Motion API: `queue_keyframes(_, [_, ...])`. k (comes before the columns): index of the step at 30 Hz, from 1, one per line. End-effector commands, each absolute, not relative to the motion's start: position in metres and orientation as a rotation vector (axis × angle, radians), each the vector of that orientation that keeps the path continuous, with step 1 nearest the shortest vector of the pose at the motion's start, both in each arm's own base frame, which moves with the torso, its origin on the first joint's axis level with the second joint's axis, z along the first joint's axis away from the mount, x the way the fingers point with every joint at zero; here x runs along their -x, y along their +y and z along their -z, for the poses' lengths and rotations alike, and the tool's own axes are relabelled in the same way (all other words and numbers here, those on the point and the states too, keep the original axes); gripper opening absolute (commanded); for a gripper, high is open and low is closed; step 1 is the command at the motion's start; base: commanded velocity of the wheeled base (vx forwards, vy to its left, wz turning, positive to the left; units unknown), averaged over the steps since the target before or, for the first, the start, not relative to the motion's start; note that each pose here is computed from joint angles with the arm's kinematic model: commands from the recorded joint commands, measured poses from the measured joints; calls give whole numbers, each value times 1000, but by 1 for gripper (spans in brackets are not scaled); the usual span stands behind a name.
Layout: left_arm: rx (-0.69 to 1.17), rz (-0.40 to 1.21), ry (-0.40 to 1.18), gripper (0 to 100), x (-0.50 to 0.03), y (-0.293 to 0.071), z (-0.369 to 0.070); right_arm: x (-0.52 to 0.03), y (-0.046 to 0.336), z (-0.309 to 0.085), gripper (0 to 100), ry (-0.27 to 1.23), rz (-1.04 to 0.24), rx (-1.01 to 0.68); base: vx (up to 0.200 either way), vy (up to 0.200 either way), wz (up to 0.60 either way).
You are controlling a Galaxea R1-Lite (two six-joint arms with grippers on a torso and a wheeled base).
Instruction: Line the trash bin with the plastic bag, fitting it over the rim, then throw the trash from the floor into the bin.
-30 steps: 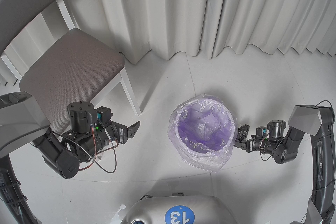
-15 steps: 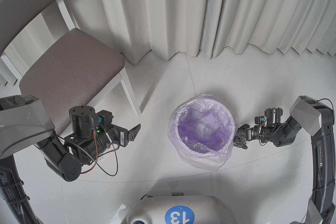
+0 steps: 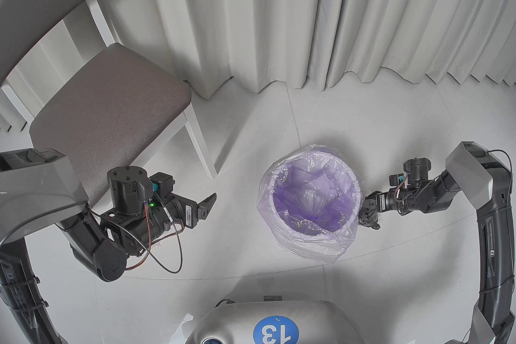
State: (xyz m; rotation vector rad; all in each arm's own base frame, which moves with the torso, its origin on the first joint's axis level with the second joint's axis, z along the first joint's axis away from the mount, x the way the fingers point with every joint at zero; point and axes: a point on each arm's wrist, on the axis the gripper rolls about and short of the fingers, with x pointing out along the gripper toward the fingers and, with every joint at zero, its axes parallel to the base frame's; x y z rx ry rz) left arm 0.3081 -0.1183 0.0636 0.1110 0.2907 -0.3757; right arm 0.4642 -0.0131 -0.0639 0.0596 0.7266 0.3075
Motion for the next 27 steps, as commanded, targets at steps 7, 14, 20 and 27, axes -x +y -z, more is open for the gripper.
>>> queue_keyframes(7, [-116,388,298,100,-309,-123,-57,-482,-10,73,100,753,-293,-62,0,0,0])
queue_keyframes(14, [-116,389,301,100,-310,-124,-55,-487,-9,80,100,763,-272,-57,0,0,0])
queue_keyframes(20, [-116,391,301,100,-310,-125,-55,-486,-9,79,100,763,-273,-55,0,0,0])
queue_keyframes(27, [-106,395,306,100,-306,-126,-52,-485,-11,77,0,764,-269,-53,0,0,0])
